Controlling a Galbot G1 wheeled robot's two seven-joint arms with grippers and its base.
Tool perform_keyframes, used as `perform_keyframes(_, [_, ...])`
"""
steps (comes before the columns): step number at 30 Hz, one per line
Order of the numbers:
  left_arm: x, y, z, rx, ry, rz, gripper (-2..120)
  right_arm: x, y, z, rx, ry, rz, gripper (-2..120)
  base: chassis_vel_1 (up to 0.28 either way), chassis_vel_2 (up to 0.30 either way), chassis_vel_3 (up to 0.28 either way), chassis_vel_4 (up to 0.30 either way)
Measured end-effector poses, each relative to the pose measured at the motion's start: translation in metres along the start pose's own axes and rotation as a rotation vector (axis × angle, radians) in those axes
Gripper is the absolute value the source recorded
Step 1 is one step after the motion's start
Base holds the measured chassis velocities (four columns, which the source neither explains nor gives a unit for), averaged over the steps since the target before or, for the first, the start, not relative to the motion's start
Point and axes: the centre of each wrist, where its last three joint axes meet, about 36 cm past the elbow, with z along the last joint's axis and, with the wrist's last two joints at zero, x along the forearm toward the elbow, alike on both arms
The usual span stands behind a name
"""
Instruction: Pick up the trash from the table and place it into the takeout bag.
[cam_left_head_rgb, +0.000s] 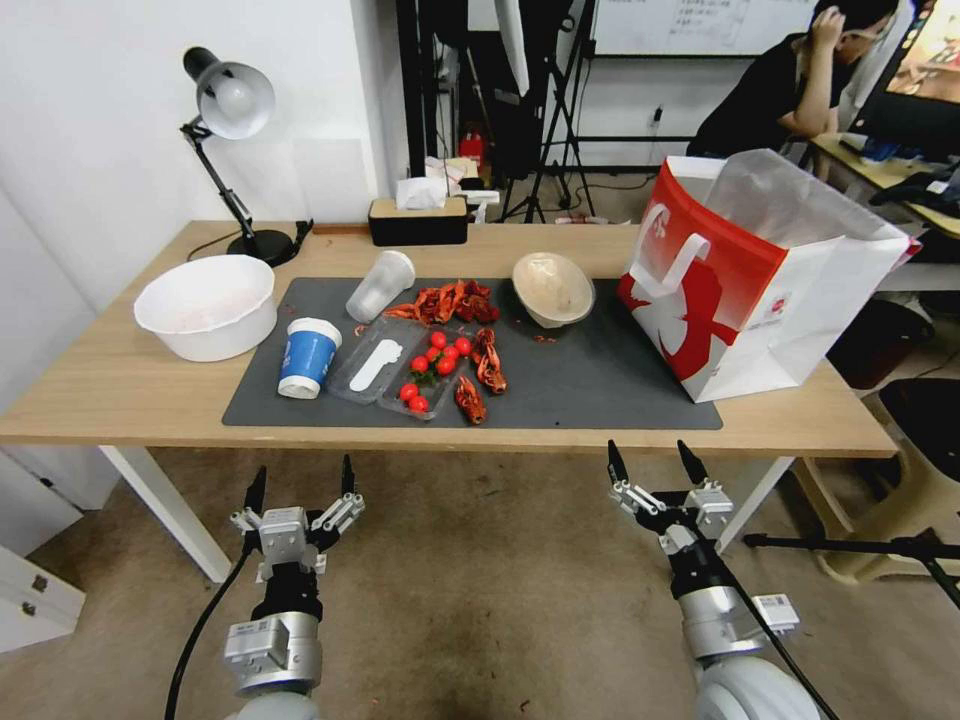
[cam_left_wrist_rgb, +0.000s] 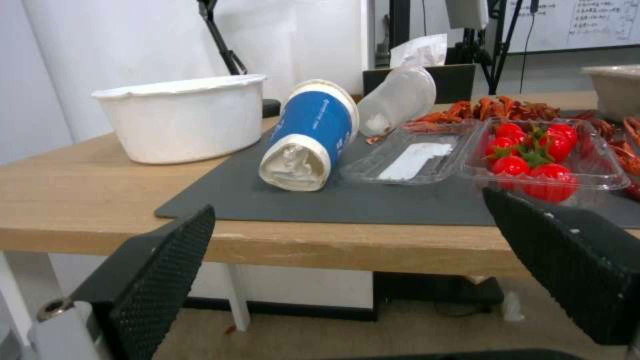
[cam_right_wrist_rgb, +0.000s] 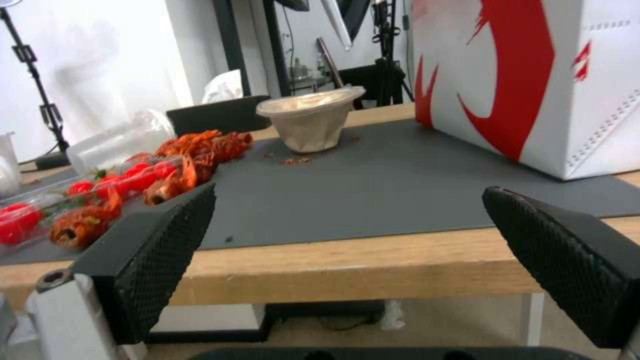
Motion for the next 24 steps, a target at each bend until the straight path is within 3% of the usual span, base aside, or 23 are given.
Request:
perform_keyframes(8, [0.000,0.001,0.001,0.004,0.004,0.003,100,0.009,0.008,0.010,0.007,0.030,-0.008,100,0.000,0.000,0.000,0.000])
perform_keyframes(15, [0.001,0.002,0.001,0.006,-0.001,0.002,100,-0.018,0.017,-0.002,-0.065,0.053,0.001,100,0.000,0.000,0.000,0.000])
perform_keyframes(24, [0.002,0.002,0.001,0.004,0.001,-0.002,100,-0.101,0.042,-0.047,-0.353,0.087,0.013,100,0.000,0.000,0.000,0.000])
